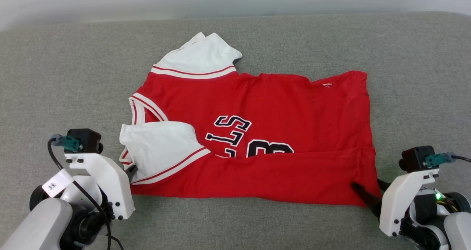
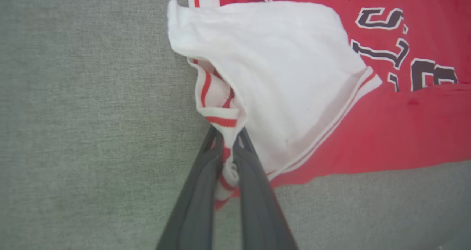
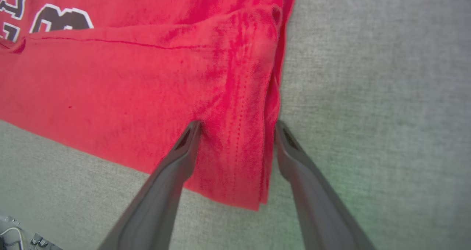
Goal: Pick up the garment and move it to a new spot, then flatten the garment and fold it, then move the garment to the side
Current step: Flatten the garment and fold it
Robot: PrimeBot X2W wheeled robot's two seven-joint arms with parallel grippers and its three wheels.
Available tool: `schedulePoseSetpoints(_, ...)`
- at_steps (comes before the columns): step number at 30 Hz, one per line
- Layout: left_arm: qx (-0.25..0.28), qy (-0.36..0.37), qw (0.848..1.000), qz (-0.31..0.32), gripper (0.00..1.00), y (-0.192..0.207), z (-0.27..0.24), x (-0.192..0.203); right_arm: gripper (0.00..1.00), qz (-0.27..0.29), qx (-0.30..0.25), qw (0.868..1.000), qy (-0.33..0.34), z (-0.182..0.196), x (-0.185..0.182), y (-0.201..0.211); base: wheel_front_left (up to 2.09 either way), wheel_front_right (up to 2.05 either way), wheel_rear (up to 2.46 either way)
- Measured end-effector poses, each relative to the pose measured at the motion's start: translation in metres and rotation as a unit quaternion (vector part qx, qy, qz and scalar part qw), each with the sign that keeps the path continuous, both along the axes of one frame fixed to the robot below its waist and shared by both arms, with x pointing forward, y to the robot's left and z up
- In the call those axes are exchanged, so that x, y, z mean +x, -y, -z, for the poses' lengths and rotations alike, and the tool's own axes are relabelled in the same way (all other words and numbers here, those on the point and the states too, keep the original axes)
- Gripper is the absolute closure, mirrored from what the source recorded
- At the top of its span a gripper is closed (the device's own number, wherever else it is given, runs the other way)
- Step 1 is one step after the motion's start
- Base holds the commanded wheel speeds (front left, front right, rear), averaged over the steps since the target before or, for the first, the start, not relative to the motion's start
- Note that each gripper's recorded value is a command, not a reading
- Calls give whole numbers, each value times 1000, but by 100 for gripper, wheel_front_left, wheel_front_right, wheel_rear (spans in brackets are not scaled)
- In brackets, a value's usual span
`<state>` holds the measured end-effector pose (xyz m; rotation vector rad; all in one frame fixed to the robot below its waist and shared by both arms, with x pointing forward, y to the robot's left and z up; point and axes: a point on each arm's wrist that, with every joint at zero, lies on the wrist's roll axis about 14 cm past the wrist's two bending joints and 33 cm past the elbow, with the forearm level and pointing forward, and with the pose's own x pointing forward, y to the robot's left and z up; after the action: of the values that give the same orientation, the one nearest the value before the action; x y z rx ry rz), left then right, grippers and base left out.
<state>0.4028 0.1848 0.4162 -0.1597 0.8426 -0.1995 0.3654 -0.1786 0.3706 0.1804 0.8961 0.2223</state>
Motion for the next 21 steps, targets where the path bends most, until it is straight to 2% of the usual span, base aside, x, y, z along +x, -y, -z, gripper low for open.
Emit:
schedulePoseSetpoints(1, -1, -2, 1000, 0, 100, 0, 2, 0, 5, -4, 1, 1000, -9, 4, -1, -2, 0, 0, 0)
schedulePoseSetpoints(2, -2, -3, 1000, 0, 100, 1, 3, -1, 51, -7, 1, 1000, -16, 7, -2, -4, 0, 0, 0)
schedulePoseSetpoints(3, -3, -4, 1000, -1, 100, 2, 4, -1, 71, -10, 2, 1000, -21, 9, -2, -5, 0, 0, 0)
schedulePoseSetpoints(4, -4, -3, 1000, -1, 100, 2, 4, -2, 100, -13, 1, 1000, -22, 10, -1, -6, 0, 0, 0)
schedulePoseSetpoints(14, -4, 34, 999, 5, 100, 6, -14, -11, 100, -20, -8, 1000, 20, -12, 5, -3, 0, 0, 0)
schedulePoseSetpoints(21, -3, 58, 998, -3, 100, 4, -29, -40, 100, -28, -9, 999, 38, -30, -17, -3, 0, 0, 0)
